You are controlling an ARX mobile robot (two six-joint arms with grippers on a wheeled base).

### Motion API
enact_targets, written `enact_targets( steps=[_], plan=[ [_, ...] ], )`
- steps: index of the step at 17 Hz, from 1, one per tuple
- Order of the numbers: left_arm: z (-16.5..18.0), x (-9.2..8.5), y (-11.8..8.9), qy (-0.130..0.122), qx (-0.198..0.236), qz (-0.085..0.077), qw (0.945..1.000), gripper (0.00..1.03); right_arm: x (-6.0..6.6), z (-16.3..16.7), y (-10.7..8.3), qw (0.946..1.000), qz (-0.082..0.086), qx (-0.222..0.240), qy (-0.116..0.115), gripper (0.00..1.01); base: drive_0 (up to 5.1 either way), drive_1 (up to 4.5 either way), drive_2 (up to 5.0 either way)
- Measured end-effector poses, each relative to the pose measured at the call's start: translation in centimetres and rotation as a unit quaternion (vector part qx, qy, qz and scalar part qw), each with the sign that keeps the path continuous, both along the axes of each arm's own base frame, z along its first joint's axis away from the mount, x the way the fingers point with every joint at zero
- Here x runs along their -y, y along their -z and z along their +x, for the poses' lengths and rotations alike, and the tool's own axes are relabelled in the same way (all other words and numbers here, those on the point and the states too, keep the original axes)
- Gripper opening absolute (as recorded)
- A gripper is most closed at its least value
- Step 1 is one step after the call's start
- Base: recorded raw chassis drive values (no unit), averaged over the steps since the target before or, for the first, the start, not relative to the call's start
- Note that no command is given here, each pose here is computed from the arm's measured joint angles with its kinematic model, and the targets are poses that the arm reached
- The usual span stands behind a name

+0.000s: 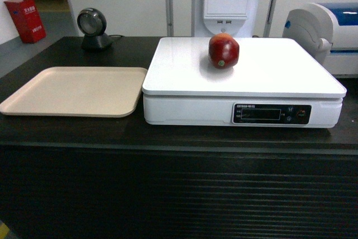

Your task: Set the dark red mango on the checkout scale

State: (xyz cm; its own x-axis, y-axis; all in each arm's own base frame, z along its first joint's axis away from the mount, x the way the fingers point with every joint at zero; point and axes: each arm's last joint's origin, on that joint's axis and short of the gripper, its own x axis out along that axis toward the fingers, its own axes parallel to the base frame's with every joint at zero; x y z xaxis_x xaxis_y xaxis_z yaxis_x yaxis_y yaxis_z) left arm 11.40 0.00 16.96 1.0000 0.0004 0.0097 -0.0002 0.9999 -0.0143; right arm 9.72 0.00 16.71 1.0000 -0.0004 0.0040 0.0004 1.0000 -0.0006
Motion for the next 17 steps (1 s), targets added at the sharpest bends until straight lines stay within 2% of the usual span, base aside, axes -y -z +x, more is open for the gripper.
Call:
enact_targets(
  steps=[5, 7, 8, 12, 13, 17],
  plan=[
    [-0.6, 0.0, 0.1, 0.000, 0.000, 0.000, 1.0000, 0.02, 0.0, 0.0, 0.0, 1.0000, 0.000, 0.000, 0.000, 0.98, 0.0, 0.00, 0.0],
    [-1.4, 0.0, 0.7, 0.001, -0.027, 0.000, 0.9996, 0.02, 0.0, 0.0, 0.0, 1.0000, 0.000, 0.000, 0.000, 0.98, 0.0, 0.00, 0.0],
    [-1.6, 0.0, 0.2, 0.001, 0.003, 0.000, 1.0000, 0.02, 0.0, 0.0, 0.0, 1.0000, 0.000, 0.000, 0.000, 0.98, 0.0, 0.00, 0.0],
    [-1.6, 0.0, 0.4, 0.000, -0.008, 0.000, 1.0000, 0.02, 0.0, 0.0, 0.0, 1.0000, 0.000, 0.000, 0.000, 0.98, 0.0, 0.00, 0.0],
    [-1.6, 0.0, 0.4, 0.000, -0.007, 0.000, 1.0000, 0.07, 0.0, 0.0, 0.0, 1.0000, 0.000, 0.000, 0.000, 0.98, 0.0, 0.00, 0.0],
    [-1.6, 0.0, 0.4, 0.000, -0.007, 0.000, 1.0000, 0.54, 0.0, 0.0, 0.0, 1.0000, 0.000, 0.000, 0.000, 0.98, 0.0, 0.00, 0.0]
  ],
)
